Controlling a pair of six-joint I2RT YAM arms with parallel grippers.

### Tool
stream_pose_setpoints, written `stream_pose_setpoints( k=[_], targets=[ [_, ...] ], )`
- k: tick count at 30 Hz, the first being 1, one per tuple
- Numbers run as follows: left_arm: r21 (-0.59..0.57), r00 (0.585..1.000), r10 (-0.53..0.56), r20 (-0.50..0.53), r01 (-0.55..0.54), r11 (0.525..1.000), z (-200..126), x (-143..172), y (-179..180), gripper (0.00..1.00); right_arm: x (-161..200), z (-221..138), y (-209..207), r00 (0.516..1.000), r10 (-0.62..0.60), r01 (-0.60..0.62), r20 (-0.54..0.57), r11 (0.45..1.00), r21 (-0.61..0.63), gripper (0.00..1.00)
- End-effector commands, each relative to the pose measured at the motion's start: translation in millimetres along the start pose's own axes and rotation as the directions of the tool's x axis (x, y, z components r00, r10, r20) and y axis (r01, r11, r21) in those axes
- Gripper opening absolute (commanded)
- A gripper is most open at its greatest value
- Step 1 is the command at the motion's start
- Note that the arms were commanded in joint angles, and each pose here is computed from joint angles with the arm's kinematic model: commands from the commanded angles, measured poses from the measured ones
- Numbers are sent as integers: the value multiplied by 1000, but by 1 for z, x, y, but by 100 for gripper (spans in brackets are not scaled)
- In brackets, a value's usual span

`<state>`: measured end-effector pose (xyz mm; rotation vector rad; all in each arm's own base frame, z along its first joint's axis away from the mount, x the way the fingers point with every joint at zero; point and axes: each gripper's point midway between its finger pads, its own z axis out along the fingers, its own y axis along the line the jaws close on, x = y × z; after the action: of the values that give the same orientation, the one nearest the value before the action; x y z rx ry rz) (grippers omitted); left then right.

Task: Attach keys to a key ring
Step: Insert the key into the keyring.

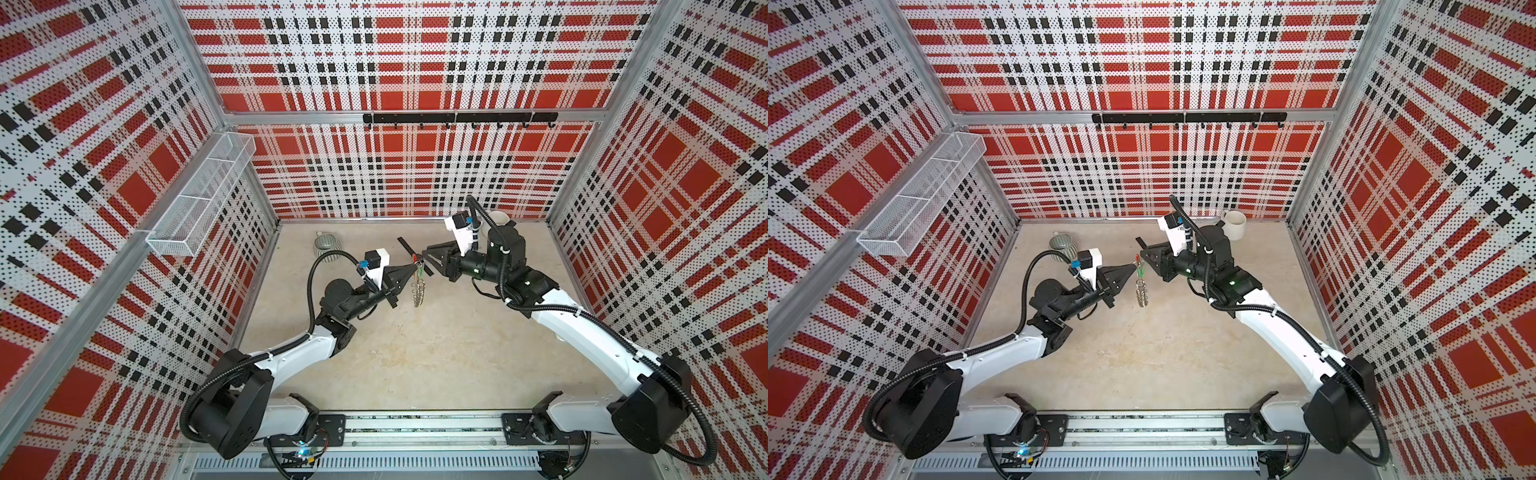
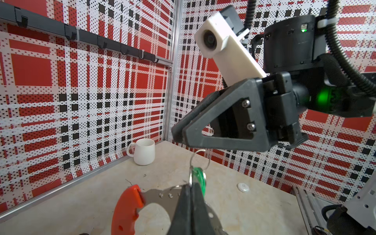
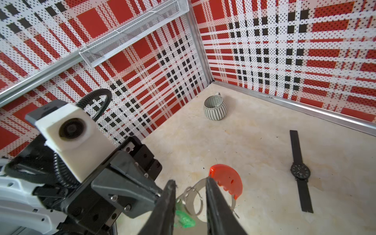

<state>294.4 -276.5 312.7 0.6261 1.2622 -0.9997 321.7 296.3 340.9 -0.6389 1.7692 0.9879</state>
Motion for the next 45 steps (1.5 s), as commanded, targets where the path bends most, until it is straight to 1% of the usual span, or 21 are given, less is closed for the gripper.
stream_pose_setpoints(
  k=[1,4,5,7,9,12,16,23,27,34,36,38,39,45],
  targets=[
    [26,996,42,82,-44,999,5,-29,-8,0,-3,3,1,1000,4,-4,-6,1000,3,23],
    [26,995,45,84,-48,999,6,-29,-8,0,0,3,0,1000,6,-6,-8,1000,5,22],
    [26,996,45,83,-47,999,6,-29,-8,0,0,2,0,1000,8,-8,-8,1000,6,24],
    [25,996,43,81,-45,999,6,-28,-8,0,-2,0,1,1000,5,-5,0,1000,9,34],
    [26,996,44,80,-46,999,6,-28,-8,0,-4,-5,1,1000,0,0,12,1000,24,38],
    [23,996,42,77,-44,999,6,-27,-7,0,-10,-10,4,999,-12,12,32,1000,27,40],
    [21,996,41,73,-43,999,7,-25,-6,0,-11,-11,11,1000,-12,13,29,1000,-11,42],
    [21,997,38,71,-40,999,8,-24,-5,0,-5,-7,19,1000,-16,16,5,999,-44,42],
    [23,997,35,76,-37,999,9,-26,-6,0,-1,-4,16,1000,-11,11,-8,999,-36,39],
    [25,996,33,79,-35,999,9,-27,-6,0,2,-3,12,1000,-9,9,-12,1000,-16,16],
    [25,996,35,81,-38,999,9,-28,-6,0,4,-3,11,1000,-8,7,-19,1000,-12,7],
    [23,996,40,83,-42,999,10,-30,-6,0,7,-2,8,1000,-5,5,-26,1000,1,2],
    [23,996,40,85,-42,999,10,-30,-6,0,9,-2,5,1000,-1,2,-30,1000,13,0],
    [30,993,48,107,-52,998,12,-36,-10,0,32,6,-9,996,41,-38,-77,998,41,0]
  ],
)
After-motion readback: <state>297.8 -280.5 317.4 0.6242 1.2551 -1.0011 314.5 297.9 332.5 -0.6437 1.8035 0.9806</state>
